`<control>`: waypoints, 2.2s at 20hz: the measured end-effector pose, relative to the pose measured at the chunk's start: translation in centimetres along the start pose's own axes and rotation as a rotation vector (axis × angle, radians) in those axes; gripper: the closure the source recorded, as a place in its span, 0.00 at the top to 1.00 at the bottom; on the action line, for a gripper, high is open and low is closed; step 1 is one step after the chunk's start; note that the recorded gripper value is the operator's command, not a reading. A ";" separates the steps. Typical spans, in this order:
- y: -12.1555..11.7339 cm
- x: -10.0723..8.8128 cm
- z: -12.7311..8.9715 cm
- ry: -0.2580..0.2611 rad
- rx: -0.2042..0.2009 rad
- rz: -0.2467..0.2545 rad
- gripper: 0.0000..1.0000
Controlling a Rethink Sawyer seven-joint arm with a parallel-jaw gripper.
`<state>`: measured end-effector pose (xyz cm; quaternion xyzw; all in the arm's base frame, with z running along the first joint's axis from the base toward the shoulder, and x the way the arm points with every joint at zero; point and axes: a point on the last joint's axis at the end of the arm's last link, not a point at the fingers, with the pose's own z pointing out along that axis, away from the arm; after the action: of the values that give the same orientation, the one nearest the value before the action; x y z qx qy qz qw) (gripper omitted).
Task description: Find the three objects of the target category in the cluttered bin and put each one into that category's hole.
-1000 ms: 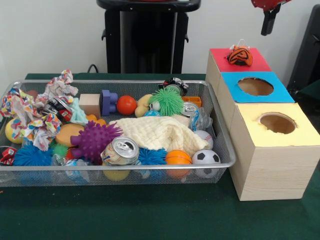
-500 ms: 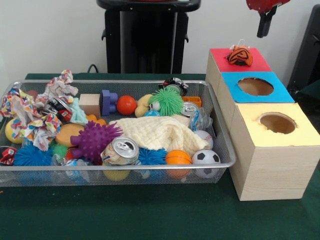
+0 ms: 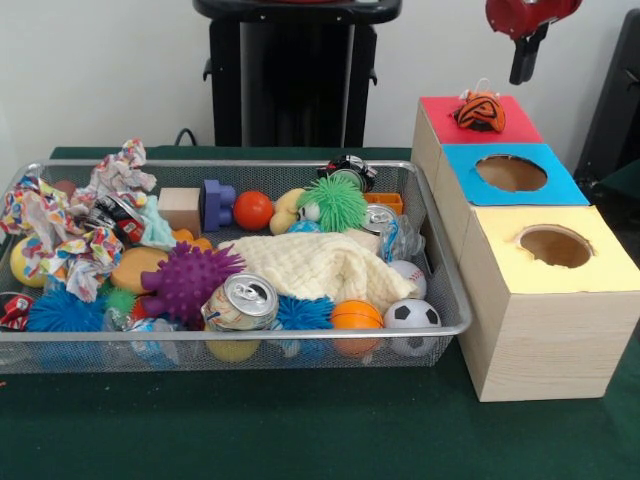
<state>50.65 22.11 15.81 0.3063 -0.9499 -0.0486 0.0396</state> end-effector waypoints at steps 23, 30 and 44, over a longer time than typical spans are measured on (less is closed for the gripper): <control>-2.1 -0.4 -1.9 0.008 -0.020 0.018 0.00; -2.5 -0.6 -2.7 0.016 -0.024 0.019 0.00; -3.7 -1.4 -2.6 -0.004 -0.008 -0.003 0.00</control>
<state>54.21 19.83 17.90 0.3073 -0.9493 -0.0529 0.0390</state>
